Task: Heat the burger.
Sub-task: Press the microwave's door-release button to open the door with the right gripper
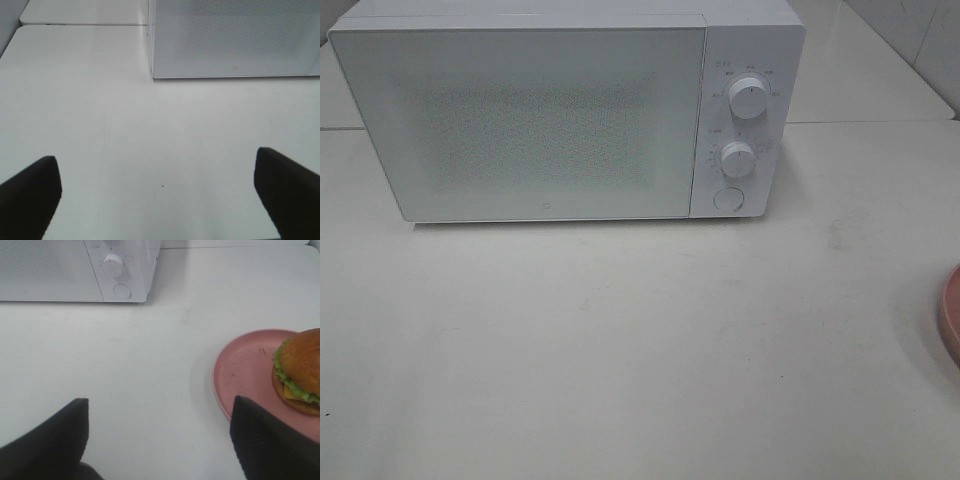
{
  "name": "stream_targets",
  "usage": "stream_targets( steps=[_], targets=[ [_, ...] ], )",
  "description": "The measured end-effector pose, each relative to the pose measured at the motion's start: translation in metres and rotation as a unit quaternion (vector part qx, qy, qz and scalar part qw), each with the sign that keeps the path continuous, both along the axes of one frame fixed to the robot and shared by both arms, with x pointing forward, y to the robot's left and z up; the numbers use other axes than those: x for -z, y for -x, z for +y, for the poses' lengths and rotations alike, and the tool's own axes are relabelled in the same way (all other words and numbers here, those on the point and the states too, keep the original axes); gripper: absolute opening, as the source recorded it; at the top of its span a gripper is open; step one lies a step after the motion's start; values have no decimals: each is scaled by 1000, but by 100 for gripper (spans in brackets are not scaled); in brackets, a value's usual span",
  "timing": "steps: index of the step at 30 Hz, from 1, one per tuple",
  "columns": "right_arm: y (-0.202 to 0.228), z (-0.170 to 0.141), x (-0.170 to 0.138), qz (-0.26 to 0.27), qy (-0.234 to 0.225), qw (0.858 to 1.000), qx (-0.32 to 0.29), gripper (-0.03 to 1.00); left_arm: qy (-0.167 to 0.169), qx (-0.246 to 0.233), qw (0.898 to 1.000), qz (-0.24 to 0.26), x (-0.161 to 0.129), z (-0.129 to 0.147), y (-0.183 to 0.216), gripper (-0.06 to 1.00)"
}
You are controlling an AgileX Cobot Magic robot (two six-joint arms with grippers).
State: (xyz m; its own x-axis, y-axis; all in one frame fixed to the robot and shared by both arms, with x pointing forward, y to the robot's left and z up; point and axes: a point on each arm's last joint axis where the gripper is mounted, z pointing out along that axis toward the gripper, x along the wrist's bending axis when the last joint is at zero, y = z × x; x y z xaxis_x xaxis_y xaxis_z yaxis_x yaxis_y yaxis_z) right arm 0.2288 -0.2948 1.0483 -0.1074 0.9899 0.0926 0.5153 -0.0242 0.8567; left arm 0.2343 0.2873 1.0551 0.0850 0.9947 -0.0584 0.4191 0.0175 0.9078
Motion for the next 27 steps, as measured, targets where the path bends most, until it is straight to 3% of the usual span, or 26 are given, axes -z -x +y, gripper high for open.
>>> stream_targets(
  steps=[27],
  targets=[
    [-16,1,-16,-19,-4,1000,2,75,0,0,1000,0,0,0,0,99]
  ],
)
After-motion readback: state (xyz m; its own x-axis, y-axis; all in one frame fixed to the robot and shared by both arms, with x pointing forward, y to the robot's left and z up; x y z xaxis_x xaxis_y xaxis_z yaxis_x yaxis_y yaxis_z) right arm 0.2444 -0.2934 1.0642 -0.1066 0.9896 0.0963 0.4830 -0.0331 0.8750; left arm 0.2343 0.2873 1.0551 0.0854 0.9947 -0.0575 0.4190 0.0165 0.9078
